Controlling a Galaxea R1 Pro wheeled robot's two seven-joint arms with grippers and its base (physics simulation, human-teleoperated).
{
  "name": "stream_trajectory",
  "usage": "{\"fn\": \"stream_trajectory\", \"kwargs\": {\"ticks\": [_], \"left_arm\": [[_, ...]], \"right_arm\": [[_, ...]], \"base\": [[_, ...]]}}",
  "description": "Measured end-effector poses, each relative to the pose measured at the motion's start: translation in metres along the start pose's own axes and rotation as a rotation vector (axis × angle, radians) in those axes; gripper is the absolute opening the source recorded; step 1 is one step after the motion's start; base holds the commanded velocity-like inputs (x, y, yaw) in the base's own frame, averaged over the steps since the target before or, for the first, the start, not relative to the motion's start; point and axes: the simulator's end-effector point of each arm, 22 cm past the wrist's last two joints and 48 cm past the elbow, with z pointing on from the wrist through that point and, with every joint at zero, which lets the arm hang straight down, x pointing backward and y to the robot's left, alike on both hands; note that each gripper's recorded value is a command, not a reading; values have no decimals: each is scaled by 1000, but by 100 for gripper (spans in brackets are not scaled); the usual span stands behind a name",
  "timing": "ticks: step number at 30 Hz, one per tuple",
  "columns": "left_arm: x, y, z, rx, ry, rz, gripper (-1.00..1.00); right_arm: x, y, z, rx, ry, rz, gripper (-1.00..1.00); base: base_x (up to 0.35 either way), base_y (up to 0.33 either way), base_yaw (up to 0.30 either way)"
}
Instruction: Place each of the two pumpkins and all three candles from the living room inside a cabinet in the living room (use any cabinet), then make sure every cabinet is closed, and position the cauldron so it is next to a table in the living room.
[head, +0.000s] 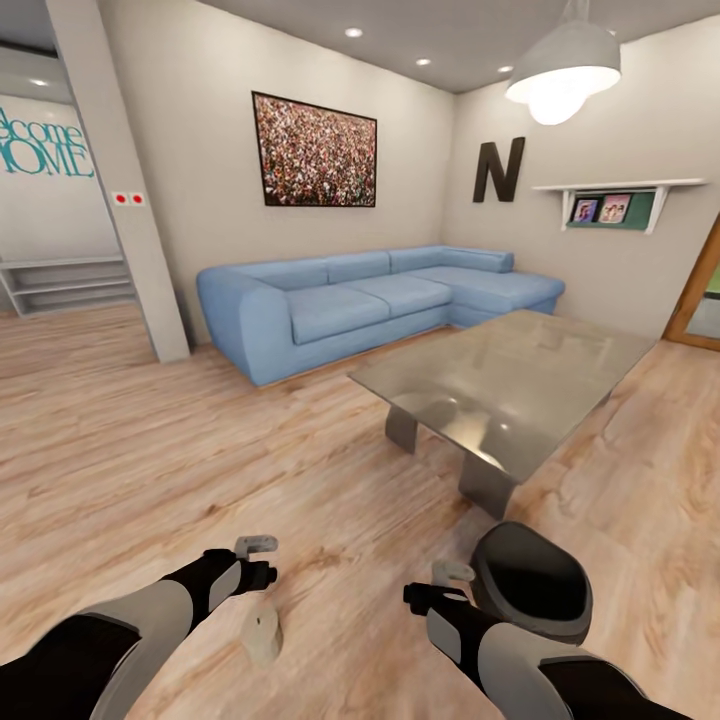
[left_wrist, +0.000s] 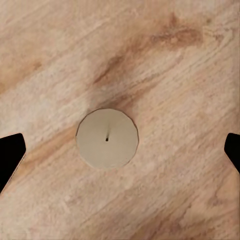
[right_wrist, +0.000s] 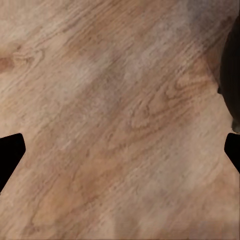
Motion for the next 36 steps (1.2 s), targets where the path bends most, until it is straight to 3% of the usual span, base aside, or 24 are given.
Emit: {"fn": "stream_trajectory", "kwargs": {"ticks": [15,36], "left_arm": [[1,-15,0,19,-1,12,100],[40,-13,35,14,85,18,100]], "right_arm": [[0,0,0,0,-2,-14,100],[44,-4,25,9,83,-16,100]], "base": [[28,0,0],[0,0,0]]}}
